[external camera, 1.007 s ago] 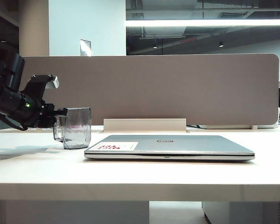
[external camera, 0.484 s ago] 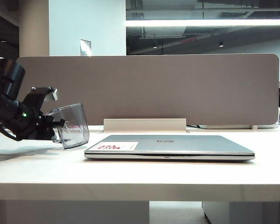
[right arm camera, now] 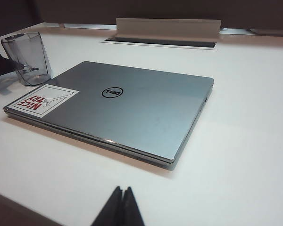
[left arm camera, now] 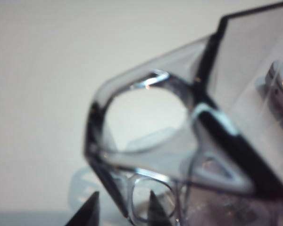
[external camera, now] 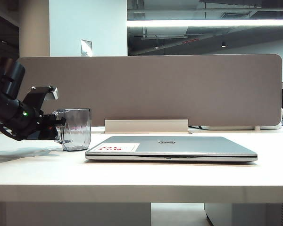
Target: Pick up the water cup and place it on the left side of the laptop.
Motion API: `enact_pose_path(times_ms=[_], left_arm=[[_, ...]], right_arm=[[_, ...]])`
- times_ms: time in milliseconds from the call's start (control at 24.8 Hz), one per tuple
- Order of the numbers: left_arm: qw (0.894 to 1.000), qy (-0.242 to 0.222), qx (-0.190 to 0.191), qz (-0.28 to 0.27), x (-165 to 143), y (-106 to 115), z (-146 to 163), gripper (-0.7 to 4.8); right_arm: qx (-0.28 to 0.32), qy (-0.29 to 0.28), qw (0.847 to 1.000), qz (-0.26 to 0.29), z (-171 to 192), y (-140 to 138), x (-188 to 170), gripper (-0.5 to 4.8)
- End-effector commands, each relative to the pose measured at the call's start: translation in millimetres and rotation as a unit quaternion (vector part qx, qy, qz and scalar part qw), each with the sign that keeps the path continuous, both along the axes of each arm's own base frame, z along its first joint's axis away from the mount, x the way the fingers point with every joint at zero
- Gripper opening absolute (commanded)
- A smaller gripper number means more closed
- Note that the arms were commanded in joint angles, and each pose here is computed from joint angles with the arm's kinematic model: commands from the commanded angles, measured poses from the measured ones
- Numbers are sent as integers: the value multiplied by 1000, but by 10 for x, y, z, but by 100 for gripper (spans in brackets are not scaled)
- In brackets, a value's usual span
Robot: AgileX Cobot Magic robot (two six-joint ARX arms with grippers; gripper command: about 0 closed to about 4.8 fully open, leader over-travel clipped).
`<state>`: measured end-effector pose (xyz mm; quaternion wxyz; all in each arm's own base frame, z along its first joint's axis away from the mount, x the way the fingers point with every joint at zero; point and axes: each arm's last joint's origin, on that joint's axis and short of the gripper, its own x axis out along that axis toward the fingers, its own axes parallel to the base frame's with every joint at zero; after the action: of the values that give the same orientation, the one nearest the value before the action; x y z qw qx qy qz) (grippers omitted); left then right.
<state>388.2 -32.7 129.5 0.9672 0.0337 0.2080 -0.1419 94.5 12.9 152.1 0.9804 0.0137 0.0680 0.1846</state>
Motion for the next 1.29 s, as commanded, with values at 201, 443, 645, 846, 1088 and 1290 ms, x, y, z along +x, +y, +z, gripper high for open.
enact_pose_path(times_ms=[201,443,645,846,1088,1290], left_arm=[[1000,-12,-3,-2,-40,-2,215,126],[1000,31,-1,-2,-116,4,263,125],[999,42,0,-3,-227,10,488,124],[998,69,2,-5,-503,14,831,108],[1000,27,-2,-11,-946,5,1091,37],[1000,-14,-6,-11,-1466,41,1190,18]], right_arm=[[1,-2,1000,1,-10,1,3,-8],[1,-2,1000,1,-10,1,3,-8],[1,-2,1000,1,-10,1,3,-8],[1,-2,1000,1,-9,1,3,-8],[1,-3,1000,1,-8,1,3,-8],[-10,-5,999,-41,-8,-23,11,-8]])
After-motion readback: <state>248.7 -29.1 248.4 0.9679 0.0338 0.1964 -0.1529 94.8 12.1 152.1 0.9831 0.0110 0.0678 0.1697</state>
